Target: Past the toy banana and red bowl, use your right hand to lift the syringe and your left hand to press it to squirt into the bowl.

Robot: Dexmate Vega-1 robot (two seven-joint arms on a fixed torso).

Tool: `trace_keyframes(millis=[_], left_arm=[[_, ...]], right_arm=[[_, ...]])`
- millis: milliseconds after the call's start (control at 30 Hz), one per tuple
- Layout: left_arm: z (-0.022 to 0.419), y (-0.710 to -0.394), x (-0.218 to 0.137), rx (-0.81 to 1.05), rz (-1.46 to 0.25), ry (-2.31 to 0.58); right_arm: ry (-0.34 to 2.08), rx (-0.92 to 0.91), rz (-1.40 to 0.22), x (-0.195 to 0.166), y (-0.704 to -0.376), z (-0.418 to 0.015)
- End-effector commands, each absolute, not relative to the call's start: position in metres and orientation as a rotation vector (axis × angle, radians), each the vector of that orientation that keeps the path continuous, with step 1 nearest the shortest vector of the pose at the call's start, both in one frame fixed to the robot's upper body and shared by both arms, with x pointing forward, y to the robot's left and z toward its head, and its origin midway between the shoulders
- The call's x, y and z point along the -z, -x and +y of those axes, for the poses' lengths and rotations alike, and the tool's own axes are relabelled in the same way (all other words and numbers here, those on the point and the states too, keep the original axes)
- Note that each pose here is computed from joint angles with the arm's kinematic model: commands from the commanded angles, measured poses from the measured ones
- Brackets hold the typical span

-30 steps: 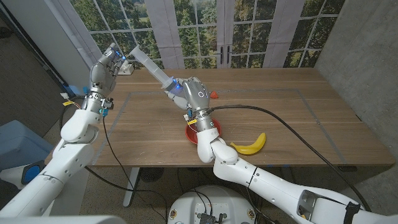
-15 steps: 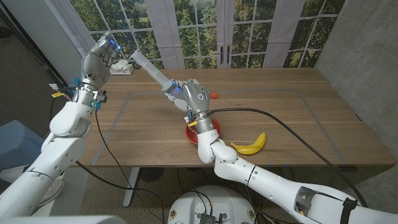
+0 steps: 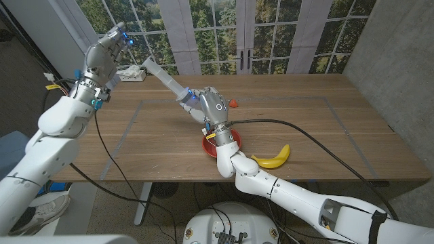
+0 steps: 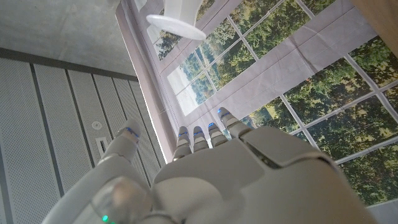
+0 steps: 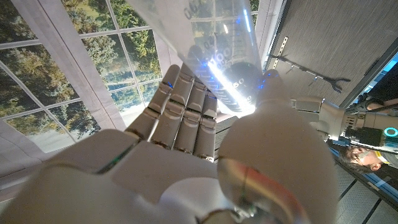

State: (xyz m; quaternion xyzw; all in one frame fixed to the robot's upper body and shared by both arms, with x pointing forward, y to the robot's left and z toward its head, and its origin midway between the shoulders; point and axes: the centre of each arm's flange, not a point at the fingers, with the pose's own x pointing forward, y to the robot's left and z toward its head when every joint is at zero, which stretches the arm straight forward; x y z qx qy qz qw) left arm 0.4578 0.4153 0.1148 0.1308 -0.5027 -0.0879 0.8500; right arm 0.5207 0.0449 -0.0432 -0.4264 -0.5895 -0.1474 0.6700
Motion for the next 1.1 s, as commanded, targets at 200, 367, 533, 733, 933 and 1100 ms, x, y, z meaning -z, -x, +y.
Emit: trace_keyframes(millis=[200, 367, 533, 733, 933, 1100], left_arm=[[0.397, -0.437, -0.171, 0.147, -0.990, -0.623], [0.389, -0.434, -0.179, 0.166, -0.972, -0.677], [0.383, -0.432, -0.183, 0.174, -0.945, -0.724], [0.377, -0.431, -0.184, 0.179, -0.921, -0.775], [0.369, -0.428, -0.185, 0.153, -0.878, -0.860], [0.363, -0.426, -0.184, 0.148, -0.872, -0.894]], right_arm=[[0.986, 0.343, -1.341, 0.044, -0.517, 0.043], [0.984, 0.346, -1.343, 0.044, -0.516, 0.041], [0.989, 0.347, -1.354, 0.046, -0.513, 0.040], [0.986, 0.339, -1.354, 0.046, -0.509, 0.039], [0.986, 0.344, -1.352, 0.047, -0.506, 0.039], [0.980, 0.347, -1.361, 0.047, -0.504, 0.039]])
